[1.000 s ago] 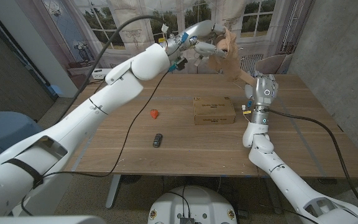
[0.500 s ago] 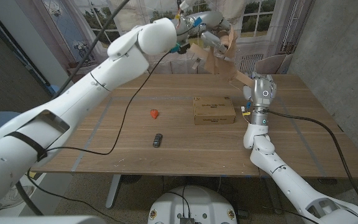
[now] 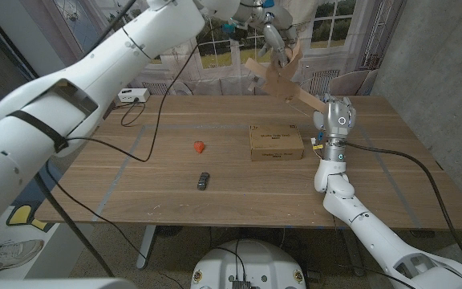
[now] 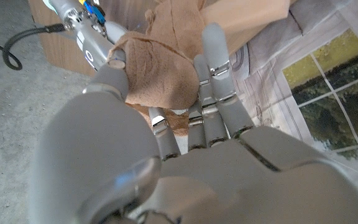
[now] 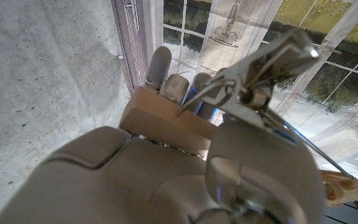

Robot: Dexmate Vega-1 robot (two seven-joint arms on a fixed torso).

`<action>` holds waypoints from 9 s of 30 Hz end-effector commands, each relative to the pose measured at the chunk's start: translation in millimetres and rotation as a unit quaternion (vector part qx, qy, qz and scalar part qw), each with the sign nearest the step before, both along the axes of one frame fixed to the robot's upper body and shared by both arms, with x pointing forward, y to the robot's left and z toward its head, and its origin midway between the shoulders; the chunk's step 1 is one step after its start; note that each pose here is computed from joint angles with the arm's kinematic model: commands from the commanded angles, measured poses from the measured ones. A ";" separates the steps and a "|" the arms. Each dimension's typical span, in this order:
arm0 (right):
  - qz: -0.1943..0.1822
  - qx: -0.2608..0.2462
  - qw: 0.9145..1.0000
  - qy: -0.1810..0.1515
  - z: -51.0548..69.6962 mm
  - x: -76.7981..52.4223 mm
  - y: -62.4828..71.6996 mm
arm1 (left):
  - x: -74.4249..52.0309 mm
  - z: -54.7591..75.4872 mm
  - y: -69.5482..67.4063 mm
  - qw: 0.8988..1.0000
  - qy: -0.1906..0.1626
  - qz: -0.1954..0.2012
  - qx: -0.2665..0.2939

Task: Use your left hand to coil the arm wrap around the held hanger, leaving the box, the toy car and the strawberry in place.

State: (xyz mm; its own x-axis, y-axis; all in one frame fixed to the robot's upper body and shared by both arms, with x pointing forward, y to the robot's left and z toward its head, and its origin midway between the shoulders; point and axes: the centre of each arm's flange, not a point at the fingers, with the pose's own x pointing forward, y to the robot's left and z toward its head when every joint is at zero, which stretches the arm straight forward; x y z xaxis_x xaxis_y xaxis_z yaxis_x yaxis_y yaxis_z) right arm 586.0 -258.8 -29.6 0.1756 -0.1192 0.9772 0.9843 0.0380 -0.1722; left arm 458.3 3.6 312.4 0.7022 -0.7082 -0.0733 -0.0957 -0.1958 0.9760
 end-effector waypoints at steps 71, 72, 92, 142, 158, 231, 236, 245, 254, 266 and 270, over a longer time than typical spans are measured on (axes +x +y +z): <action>0.065 0.074 0.995 -0.022 3.3 -4.0 -22.1 | 113.1 18.1 80.5 0.971 0.186 0.049 -0.143; 0.065 0.073 0.995 -0.023 3.8 -4.1 -22.0 | 111.1 18.0 83.1 0.972 0.170 0.055 -0.154; 0.079 0.096 0.992 -0.031 9.1 -5.0 -22.7 | 90.1 -2.6 66.7 0.983 0.147 0.074 -0.081; 0.086 0.047 0.995 -0.015 21.4 -2.3 2.4 | 55.2 -33.4 99.2 0.973 0.213 0.066 -0.052; 0.085 0.032 0.996 0.000 21.8 1.7 9.2 | 45.8 -41.6 121.3 0.969 0.217 0.016 -0.121; 0.073 -0.122 0.947 0.288 23.2 17.6 33.3 | -19.4 -104.3 190.5 0.801 -0.090 -0.182 -0.564; 0.065 -0.135 0.933 0.327 30.5 20.1 31.9 | -16.4 -106.6 191.7 0.803 -0.082 -0.182 -0.561; 0.055 -0.139 0.913 0.379 38.6 23.1 23.0 | -12.1 -107.8 191.9 0.808 -0.069 -0.182 -0.556; 0.030 -0.144 0.884 0.443 38.5 28.8 16.7 | -9.6 -107.0 189.7 0.815 -0.053 -0.183 -0.547; 0.005 -0.161 0.860 0.485 34.6 32.4 17.0 | -10.0 -108.9 191.2 0.816 -0.044 -0.185 -0.546; 0.001 -0.160 0.851 0.500 33.7 33.5 16.3 | -11.9 -109.4 192.3 0.815 -0.045 -0.184 -0.548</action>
State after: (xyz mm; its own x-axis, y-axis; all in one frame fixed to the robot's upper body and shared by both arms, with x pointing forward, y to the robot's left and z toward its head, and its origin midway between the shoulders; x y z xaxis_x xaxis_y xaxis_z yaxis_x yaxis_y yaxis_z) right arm 616.9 -240.4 6.1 0.9025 0.1476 0.4045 0.4223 -0.1192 -0.8986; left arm 448.1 194.4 204.6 0.3914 -0.4729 0.7894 -0.0440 0.8472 0.5294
